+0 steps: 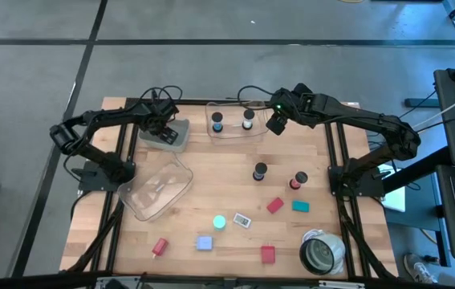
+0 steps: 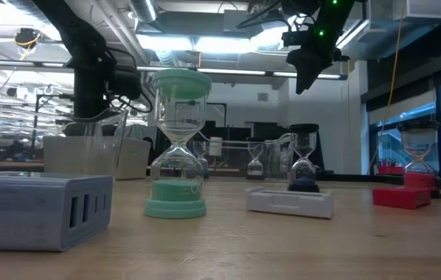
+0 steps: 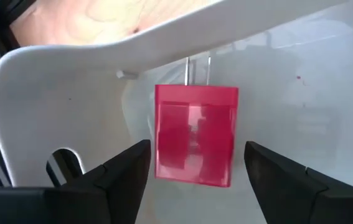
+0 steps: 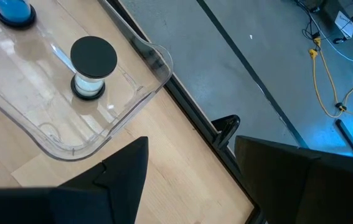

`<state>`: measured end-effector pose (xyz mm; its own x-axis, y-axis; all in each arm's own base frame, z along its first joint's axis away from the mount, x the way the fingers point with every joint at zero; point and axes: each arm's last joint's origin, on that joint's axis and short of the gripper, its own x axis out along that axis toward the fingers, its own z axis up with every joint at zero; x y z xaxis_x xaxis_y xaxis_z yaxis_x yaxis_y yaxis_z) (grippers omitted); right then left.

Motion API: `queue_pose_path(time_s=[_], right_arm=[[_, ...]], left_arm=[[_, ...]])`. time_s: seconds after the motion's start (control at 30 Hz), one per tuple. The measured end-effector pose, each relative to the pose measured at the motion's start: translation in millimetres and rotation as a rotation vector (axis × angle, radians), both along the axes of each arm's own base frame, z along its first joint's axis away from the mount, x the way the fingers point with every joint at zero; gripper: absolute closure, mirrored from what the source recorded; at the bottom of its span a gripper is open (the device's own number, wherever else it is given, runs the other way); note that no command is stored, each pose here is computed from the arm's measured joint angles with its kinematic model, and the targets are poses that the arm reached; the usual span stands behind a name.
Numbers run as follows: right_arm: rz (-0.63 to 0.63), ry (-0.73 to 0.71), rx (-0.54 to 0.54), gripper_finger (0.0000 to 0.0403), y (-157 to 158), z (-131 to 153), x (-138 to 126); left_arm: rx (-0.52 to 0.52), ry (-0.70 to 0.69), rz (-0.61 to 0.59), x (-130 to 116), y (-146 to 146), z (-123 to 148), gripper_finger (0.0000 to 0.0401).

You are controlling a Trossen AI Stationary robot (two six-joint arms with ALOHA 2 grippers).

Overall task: Pick & Place Office items
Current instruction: Put the top red charger adapter into the gray bin, then put the red digital clock into the bottom transparent bin

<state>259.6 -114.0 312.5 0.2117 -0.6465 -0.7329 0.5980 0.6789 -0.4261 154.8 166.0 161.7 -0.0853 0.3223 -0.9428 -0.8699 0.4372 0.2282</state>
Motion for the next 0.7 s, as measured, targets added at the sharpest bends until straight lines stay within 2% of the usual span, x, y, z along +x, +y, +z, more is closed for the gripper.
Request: queue_pose_path(time_s=[0.2,0.4,0.53,0.7], right_arm=[[0.0,0.0,0.0,0.016,0.0,0.0,0.0],[0.0,0.0,0.0,0.016,0.0,0.0,0.0],[0.003,0.003,-0.001,0.016,0.0,0.0,0.0],[0.004,0.003,0.001,0.016,0.1,-0.1,0.0]], left_arm=[[-0.002,-0.067,-0.01,8.3,6.3,13.6,0.014],[-0.014,-0.102,-0.022,17.4,12.8,41.2,0.0142],[-0.017,-0.096,-0.062,23.7,12.9,60.5,0.0141],[0.028,-0.132,-0.125,37.8,11.4,83.1,0.0147]])
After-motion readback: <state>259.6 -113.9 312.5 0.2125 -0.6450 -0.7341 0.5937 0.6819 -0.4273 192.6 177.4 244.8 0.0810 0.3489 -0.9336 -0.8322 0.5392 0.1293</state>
